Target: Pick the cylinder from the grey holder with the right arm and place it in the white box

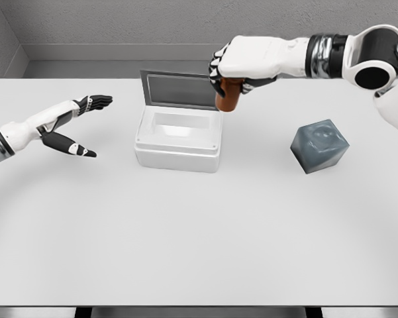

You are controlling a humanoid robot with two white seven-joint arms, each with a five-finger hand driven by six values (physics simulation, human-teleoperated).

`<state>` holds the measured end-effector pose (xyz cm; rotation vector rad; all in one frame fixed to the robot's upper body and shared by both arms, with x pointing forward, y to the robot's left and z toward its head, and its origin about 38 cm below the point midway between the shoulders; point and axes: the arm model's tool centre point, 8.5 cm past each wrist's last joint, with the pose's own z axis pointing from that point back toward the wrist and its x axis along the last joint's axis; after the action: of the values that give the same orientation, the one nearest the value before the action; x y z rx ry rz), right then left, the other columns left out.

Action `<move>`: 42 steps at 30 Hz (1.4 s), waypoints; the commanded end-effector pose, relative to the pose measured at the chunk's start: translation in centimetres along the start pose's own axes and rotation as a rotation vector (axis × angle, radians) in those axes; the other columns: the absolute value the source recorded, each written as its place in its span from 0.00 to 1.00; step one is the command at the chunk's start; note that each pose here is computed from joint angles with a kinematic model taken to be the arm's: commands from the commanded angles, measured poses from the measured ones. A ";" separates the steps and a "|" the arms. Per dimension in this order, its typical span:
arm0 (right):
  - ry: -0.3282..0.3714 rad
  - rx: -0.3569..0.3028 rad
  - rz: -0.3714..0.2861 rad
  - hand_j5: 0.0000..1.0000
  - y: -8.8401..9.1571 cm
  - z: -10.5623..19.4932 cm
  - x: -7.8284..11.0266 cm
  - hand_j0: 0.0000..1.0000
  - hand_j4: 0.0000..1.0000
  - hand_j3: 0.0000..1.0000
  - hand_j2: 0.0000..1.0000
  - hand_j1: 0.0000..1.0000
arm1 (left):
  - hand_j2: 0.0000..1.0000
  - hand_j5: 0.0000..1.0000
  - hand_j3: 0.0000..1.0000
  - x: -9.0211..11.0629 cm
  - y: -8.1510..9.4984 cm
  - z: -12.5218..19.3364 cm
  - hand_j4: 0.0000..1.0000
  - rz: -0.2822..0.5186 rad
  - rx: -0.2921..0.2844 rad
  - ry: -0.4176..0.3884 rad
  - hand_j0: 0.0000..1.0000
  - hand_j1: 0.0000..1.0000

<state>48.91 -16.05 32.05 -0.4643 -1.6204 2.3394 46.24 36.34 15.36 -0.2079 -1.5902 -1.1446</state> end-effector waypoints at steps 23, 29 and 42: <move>-0.055 0.040 -0.024 0.31 1.2 -3.2 1.3 0.31 0.31 0.31 0.31 0.31 | 1.00 1.00 1.00 -0.3 0.5 0.4 1.00 0.012 0.023 0.011 1.00 1.00; -0.029 0.059 -0.037 0.31 1.6 -4.1 0.4 0.31 0.31 0.31 0.31 0.31 | 1.00 1.00 1.00 -0.3 0.5 0.4 1.00 0.012 0.023 0.011 1.00 1.00; -0.041 0.063 -0.045 0.31 1.7 -5.1 0.6 0.31 0.31 0.31 0.31 0.31 | 1.00 1.00 1.00 -0.3 0.6 0.4 1.00 0.012 0.025 0.010 1.00 1.00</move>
<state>50.35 -12.18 28.88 -0.3736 -1.5517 2.3760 46.42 37.02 15.33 -0.1929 -1.5869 -1.1237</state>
